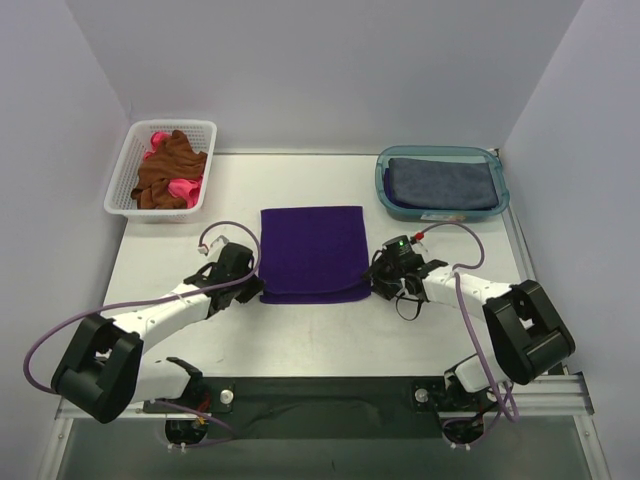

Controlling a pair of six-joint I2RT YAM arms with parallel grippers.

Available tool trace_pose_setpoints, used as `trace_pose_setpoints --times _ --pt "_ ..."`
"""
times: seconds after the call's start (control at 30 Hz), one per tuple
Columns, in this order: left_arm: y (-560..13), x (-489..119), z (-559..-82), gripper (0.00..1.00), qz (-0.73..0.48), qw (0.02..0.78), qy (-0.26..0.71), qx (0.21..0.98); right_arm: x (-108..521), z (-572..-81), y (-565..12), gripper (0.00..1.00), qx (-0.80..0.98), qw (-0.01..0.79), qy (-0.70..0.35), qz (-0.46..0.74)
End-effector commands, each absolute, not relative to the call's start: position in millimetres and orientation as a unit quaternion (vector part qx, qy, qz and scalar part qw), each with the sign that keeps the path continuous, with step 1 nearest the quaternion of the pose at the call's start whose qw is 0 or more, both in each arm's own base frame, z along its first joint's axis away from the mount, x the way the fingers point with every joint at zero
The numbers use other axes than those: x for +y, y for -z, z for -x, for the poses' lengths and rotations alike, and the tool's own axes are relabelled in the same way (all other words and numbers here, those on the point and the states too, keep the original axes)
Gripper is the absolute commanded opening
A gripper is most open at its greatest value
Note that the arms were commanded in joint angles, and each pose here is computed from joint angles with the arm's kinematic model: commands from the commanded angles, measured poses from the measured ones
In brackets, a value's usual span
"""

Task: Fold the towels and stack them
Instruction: Fold the towel

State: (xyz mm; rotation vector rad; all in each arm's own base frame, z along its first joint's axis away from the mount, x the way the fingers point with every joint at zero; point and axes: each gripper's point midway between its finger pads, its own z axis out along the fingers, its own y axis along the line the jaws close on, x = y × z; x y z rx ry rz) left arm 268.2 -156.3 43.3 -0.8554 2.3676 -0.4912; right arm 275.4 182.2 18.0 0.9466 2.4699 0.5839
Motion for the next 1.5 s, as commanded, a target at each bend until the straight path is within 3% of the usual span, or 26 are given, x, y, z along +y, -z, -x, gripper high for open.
trace_pose_setpoints --times 0.0,0.43,0.97,1.1,1.47 --pt "-64 -162 -281 0.02 0.312 0.312 0.214 0.871 183 -285 -27 0.41 0.884 0.225 -0.206 -0.353" --pt "-67 -162 -282 0.02 0.309 0.317 0.214 0.871 181 -289 -47 0.00 0.884 0.246 -0.212 -0.337" --pt "-137 -153 -286 0.00 0.290 0.348 0.229 0.861 175 -295 -113 0.00 0.865 0.309 -0.241 -0.312" --pt "-130 -153 -270 0.00 0.285 0.334 0.238 0.866 171 -279 -104 0.00 0.868 0.297 -0.242 -0.316" --pt "-30 -151 -228 0.00 0.279 0.239 0.195 0.909 169 -237 -20 0.00 0.887 0.218 -0.227 -0.337"
